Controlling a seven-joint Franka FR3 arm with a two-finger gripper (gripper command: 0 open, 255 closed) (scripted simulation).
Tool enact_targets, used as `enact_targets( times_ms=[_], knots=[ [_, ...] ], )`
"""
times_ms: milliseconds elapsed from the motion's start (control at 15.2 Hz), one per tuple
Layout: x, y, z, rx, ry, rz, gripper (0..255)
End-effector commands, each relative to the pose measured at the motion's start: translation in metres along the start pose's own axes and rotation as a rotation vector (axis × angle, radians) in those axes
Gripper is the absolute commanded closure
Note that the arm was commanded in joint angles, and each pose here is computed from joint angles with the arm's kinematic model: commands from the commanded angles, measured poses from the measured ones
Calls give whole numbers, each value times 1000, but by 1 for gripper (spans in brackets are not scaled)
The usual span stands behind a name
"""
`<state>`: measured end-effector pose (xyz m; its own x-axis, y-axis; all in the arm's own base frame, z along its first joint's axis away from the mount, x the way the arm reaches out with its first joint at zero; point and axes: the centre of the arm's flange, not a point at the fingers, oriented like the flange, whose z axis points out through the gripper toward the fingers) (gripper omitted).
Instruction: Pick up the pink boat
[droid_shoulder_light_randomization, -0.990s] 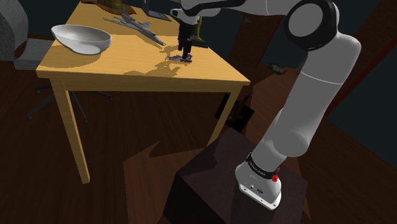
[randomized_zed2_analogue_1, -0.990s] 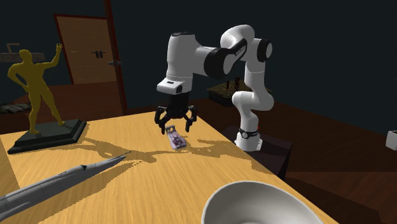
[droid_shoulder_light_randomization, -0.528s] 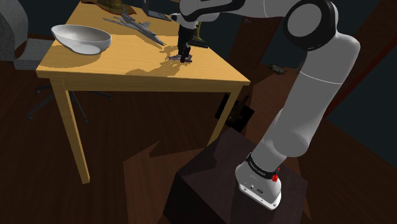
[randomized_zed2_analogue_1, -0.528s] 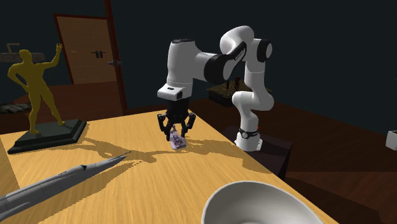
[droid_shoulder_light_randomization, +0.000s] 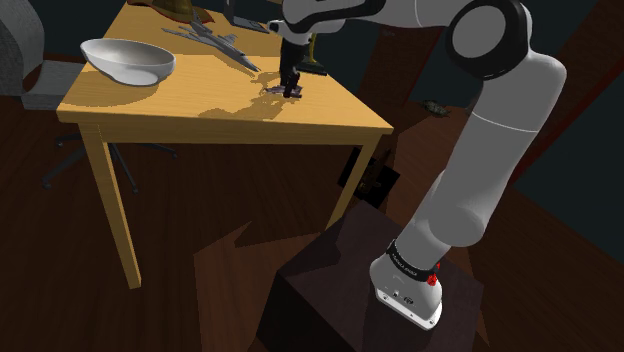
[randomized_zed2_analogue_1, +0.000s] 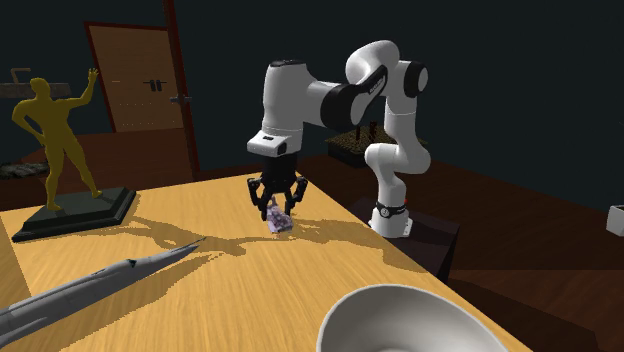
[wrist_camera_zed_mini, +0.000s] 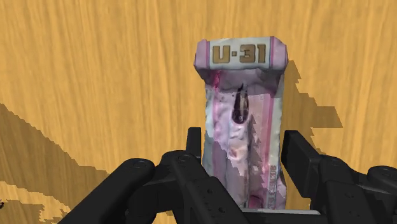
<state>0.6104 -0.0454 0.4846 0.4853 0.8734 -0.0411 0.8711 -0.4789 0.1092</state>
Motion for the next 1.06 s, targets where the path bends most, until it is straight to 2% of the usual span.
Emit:
enact_targets(
  times_ms=[0, 858, 990],
  knots=[
    [0, 1, -8, 0, 0, 0, 255],
    [-3, 9, -76, 0, 0, 0, 255],
    [-3, 9, -77, 0, 0, 0, 255]
  ],
)
